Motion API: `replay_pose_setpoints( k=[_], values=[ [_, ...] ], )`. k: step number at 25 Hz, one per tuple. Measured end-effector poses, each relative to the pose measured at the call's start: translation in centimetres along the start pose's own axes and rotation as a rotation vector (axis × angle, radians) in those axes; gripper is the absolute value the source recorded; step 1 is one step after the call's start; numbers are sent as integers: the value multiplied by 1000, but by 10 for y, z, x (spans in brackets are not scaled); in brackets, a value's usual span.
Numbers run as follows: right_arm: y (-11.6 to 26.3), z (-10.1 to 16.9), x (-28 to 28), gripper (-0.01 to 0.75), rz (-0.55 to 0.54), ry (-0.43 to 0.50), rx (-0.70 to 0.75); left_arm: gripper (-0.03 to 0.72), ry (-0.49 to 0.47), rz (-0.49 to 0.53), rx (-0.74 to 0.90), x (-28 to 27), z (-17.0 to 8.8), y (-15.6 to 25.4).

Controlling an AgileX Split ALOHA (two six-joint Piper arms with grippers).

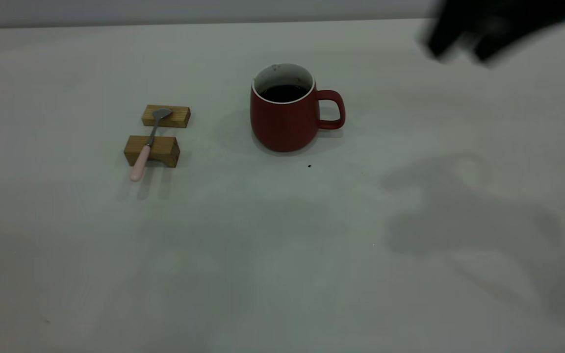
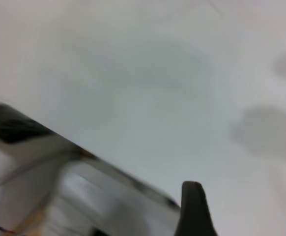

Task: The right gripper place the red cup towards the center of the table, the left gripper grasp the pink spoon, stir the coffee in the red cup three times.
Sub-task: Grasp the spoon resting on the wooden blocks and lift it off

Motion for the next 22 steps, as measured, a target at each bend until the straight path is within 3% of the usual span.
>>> replay_pose_setpoints(
  k=[5, 8, 11, 22],
  values=[
    [74, -20, -41, 582, 59, 227, 106, 548, 0, 0, 0, 0, 0, 0],
    [118, -30, -62, 582, 102, 316, 150, 548, 0, 0, 0, 0, 0, 0],
    [152, -37, -78, 582, 77, 370, 188, 548, 0, 0, 0, 0, 0, 0],
    [206, -21, -130, 582, -447, 383, 158, 548, 0, 0, 0, 0, 0, 0]
  ],
)
Point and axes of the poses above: a point on each arm's last joint axis where the gripper is mounted, x pointing out along that axis toward the gripper, z along the wrist's bending axis when the last joint is at zero, y = z × x, the point moved 3 cm from there along x, pointing out along that axis toward the gripper, and after that the axes turned 6 degrees about x, right-handed, at the moved point
